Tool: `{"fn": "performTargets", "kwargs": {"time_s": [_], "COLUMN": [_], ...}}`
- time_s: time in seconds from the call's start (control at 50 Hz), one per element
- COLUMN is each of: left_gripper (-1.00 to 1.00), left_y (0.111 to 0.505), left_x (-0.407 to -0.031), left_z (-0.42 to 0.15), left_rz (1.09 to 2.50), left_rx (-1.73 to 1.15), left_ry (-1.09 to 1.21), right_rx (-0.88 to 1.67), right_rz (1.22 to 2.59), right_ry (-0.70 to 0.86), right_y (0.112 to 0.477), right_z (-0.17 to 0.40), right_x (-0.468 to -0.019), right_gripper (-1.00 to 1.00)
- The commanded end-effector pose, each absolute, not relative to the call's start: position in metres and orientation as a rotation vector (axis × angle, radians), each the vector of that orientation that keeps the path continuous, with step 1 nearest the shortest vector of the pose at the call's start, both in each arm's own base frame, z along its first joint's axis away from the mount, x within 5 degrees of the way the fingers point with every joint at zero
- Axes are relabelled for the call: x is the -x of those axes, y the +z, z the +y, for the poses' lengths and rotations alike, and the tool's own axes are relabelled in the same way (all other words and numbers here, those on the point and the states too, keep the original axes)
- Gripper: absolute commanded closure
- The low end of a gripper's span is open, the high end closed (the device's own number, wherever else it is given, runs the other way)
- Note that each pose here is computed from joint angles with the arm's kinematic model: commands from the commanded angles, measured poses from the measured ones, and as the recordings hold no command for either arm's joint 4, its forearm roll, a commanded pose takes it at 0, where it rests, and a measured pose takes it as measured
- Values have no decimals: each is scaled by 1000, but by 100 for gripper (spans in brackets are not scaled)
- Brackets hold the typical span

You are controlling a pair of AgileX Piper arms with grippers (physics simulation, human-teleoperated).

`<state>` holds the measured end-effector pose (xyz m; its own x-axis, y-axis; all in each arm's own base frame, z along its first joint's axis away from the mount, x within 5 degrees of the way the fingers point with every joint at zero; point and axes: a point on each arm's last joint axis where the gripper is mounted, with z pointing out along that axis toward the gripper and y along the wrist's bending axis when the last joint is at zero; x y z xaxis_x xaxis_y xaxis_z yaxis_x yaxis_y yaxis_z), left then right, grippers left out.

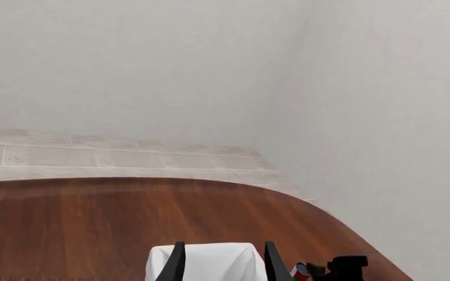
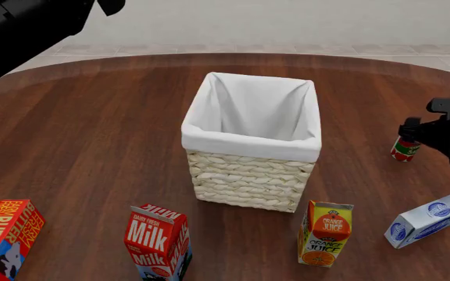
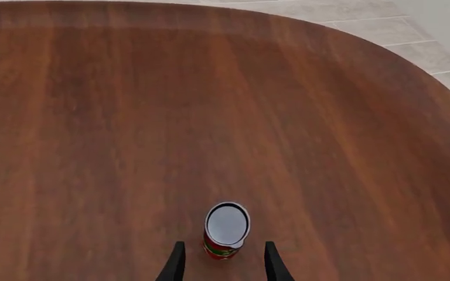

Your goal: Pick up the alphabet soup and the tomato sauce, and put them in the basket.

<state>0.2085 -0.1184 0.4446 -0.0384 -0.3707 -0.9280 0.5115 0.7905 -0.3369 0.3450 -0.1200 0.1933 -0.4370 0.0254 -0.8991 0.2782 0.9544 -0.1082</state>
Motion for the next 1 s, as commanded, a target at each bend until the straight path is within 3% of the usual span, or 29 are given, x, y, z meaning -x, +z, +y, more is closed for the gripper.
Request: {"fn": "performTargets", "kwargs": {"time_s": [0.02,1.0], "left_gripper": [-100,-100], "left_y": [444,443], "left_x": [-209,-215], "left_z": [-118,-118], "left_rz": [1448,1453], "left_rx": [-122,-112], "left_ry": [-710,-699], "right_rx": [-219,-238], "right_rz": [2030,2103], "right_ry": [-284,-280], "right_y": [181,143], "right_z": [-122,-135], "right_x": [-351,-374], "right_gripper": [-100,-100]}}
